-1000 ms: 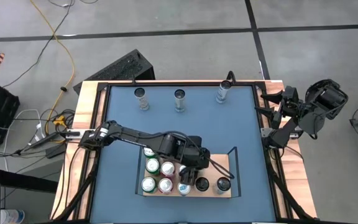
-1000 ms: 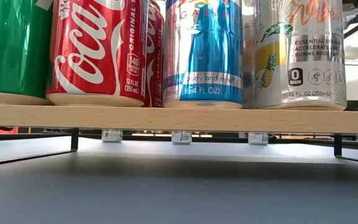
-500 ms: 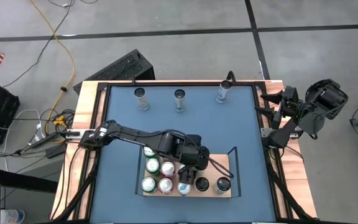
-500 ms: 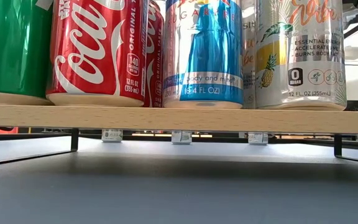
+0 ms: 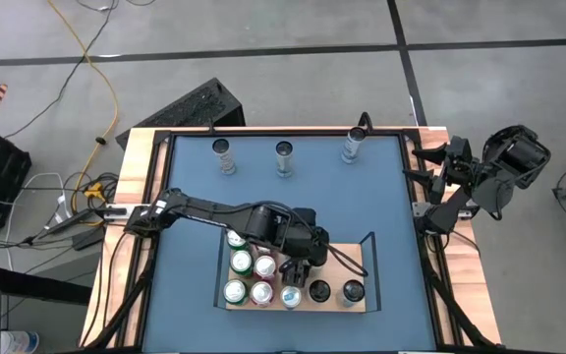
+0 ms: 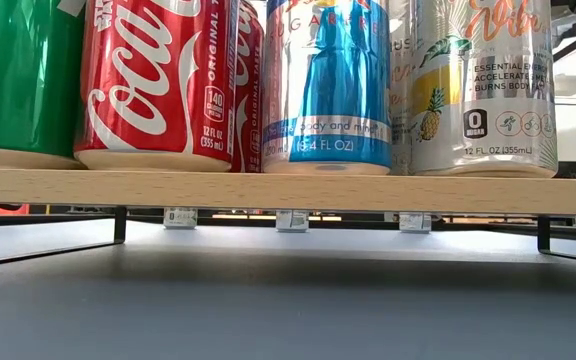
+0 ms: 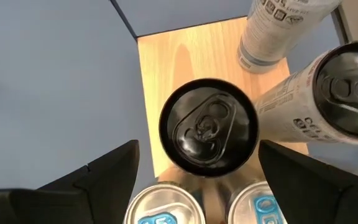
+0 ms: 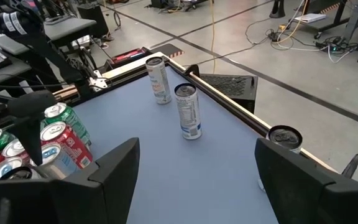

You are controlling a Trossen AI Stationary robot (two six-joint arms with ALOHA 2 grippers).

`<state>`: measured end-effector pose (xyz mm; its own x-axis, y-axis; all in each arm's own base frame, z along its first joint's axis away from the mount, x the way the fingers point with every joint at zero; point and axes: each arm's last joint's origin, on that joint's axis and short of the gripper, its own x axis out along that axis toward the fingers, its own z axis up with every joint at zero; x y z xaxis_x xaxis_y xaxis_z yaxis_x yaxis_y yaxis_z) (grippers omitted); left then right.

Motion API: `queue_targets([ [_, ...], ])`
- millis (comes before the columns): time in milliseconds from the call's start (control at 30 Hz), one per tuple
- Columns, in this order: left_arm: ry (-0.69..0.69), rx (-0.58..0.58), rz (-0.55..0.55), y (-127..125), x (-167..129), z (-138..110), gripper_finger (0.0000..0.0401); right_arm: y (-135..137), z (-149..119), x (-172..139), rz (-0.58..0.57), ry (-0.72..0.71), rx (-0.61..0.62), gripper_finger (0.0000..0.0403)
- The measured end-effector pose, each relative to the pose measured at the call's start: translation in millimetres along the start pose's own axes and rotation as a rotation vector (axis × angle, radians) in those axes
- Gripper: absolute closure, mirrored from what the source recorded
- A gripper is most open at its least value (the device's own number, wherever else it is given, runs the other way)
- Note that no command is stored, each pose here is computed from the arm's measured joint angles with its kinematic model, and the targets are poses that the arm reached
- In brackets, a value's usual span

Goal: Place canned beverage on shelf
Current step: Put the right white-yellow soda can on the shelf aligned with the other white-yellow soda can

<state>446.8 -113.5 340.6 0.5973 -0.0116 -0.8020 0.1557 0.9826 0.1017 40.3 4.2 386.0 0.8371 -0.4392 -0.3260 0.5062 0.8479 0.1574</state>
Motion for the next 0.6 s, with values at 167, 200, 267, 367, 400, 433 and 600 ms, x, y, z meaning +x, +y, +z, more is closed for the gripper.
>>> queue_targets([
  [167,-0.015,-0.017,-0.014,0,-4,1,0.0085,0,0,0,0.000,0.000,0.000,0.0102],
  [200,-0.022,-0.021,-0.013,0,-6,2,0.0085,0,0,0,0.000,0.000,0.000,0.0102],
  [267,-0.037,-0.023,-0.006,2,-15,3,0.0085,0,0,0,0.000,0.000,-0.001,0.0102],
  [367,-0.080,-0.031,-0.006,4,-31,5,0.0085,0,0,0,-0.001,0.001,-0.004,0.0102],
  [400,-0.098,-0.034,-0.002,6,-37,6,0.0085,0,0,0,-0.001,0.001,-0.007,0.0102],
  [433,-0.116,-0.036,0.006,7,-45,7,0.0085,0,0,0,-0.001,0.001,-0.009,0.0102],
  [600,-0.187,-0.057,0.237,18,-78,7,0.0085,-1,0,0,-0.004,0.002,-0.017,0.0102],
])
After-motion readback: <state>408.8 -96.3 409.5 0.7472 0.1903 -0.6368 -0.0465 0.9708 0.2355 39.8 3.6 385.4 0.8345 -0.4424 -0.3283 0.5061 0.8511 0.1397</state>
